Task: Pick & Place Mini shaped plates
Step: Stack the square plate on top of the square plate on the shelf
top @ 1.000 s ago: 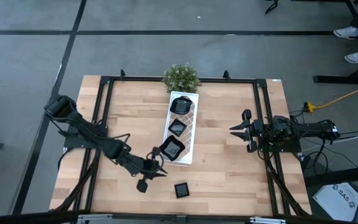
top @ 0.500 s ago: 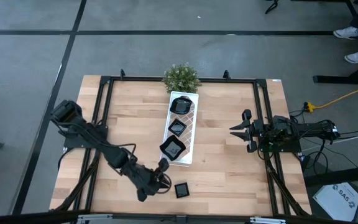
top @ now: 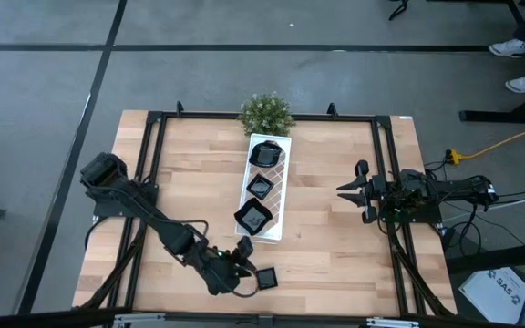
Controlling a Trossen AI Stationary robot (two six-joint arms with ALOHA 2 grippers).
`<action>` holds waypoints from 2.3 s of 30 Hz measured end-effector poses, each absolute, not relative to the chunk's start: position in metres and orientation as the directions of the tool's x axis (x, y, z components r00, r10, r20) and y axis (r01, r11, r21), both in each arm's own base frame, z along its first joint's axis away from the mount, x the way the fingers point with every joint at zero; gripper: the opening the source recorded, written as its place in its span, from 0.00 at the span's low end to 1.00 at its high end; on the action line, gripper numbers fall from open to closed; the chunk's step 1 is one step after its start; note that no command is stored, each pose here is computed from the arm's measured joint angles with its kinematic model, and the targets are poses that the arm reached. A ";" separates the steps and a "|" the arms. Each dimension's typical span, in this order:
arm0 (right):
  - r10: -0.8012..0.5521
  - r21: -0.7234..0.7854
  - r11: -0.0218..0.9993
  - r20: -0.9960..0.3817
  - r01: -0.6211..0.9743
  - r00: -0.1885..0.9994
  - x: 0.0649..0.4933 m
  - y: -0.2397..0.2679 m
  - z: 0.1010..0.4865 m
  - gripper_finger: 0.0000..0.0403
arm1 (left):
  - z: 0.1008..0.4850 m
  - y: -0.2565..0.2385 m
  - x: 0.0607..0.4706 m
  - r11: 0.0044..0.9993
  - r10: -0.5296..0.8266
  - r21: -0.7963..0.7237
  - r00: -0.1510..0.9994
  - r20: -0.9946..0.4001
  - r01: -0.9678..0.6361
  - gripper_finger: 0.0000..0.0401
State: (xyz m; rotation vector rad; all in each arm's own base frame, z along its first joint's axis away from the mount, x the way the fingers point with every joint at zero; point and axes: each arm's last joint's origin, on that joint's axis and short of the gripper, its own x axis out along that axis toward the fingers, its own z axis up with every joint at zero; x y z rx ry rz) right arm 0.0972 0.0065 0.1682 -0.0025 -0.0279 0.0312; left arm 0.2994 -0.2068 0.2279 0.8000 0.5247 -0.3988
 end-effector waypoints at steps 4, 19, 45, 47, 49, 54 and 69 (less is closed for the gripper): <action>0.031 -0.003 1.000 0.028 -0.031 0.999 0.097 0.007 0.168 0.21 | 0.210 -0.218 0.315 0.579 -0.127 0.587 0.774 -0.620 0.566 0.32; 0.031 -0.003 1.000 0.028 -0.031 0.999 0.097 0.006 0.168 0.21 | 0.174 -0.247 0.345 0.457 -0.109 0.532 0.639 -0.762 0.713 0.36; 0.031 -0.003 1.000 0.028 -0.031 0.999 0.097 0.006 0.168 0.21 | 0.144 -0.230 0.365 0.504 -0.228 0.362 0.525 -0.820 0.784 0.35; 0.031 -0.003 1.000 0.028 -0.031 0.999 0.097 0.006 0.168 0.21 | 0.142 -0.228 0.367 0.505 -0.232 0.357 0.522 -0.821 0.786 0.35; 0.031 -0.003 1.000 0.028 -0.031 0.999 0.097 0.007 0.168 0.21 | 0.141 -0.228 0.368 0.500 -0.225 0.367 0.527 -0.820 0.784 0.35; 0.031 -0.003 1.000 0.028 -0.031 0.999 0.097 0.006 0.168 0.21 | 0.141 -0.226 0.369 0.490 -0.224 0.372 0.527 -0.820 0.788 0.35; 0.031 -0.003 1.000 0.028 -0.031 0.999 0.097 0.006 0.168 0.21 | 0.135 -0.224 0.372 0.488 -0.226 0.364 0.518 -0.825 0.793 0.06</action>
